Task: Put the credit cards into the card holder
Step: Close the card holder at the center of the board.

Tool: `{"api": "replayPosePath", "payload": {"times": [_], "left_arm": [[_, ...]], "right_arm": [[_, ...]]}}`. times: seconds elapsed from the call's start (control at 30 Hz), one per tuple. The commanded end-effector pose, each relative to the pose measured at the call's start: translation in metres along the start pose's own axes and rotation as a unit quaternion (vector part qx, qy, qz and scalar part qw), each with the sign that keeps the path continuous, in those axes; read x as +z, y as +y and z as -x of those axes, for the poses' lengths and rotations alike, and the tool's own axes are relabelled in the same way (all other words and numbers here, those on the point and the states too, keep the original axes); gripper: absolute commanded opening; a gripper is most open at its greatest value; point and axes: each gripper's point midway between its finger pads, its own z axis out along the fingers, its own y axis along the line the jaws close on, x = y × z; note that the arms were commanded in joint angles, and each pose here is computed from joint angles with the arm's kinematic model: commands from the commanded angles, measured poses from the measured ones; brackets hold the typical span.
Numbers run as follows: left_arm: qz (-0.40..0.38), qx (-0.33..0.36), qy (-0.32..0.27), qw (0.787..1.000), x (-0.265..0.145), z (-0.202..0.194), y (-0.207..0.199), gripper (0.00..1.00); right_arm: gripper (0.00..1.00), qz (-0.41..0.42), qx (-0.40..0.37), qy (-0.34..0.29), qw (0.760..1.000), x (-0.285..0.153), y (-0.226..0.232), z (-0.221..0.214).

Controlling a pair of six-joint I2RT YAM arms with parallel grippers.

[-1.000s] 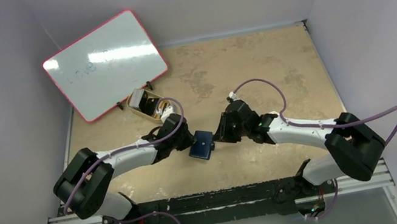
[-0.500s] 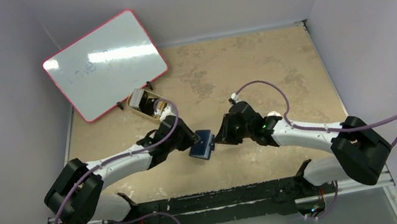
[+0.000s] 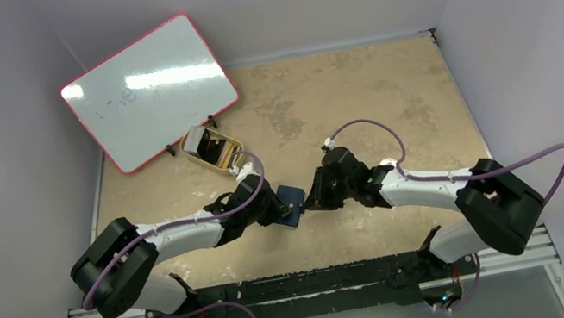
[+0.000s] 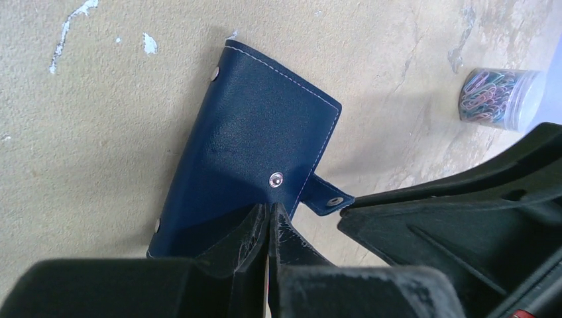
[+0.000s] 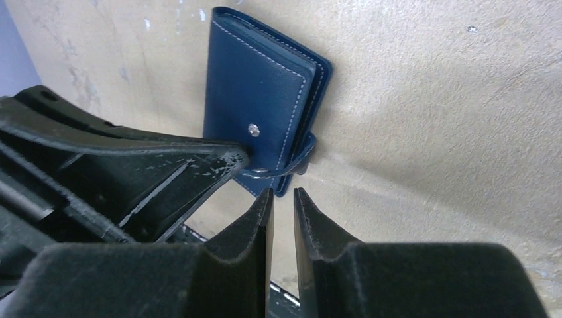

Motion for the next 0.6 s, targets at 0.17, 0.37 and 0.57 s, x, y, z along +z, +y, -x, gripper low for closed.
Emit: {"api": "replayPosePath", "payload": {"times": [0.17, 0.37, 0.57], "left_arm": [[0.011, 0.001, -0.03, 0.999, 0.002, 0.009, 0.003, 0.0], [0.014, 0.002, -0.032, 0.999, 0.002, 0.009, 0.005, 0.0], [0.005, 0.0, -0.037, 0.999, -0.002, 0.013, -0.001, 0.0]], "right_arm": [[0.19, 0.024, -0.025, -0.014, 0.999, 0.009, 0.017, 0.015], [0.18, 0.034, -0.039, -0.021, 0.998, 0.01, 0.023, 0.019], [0.18, 0.031, -0.059, -0.008, 0.998, 0.019, 0.023, 0.018]]}}
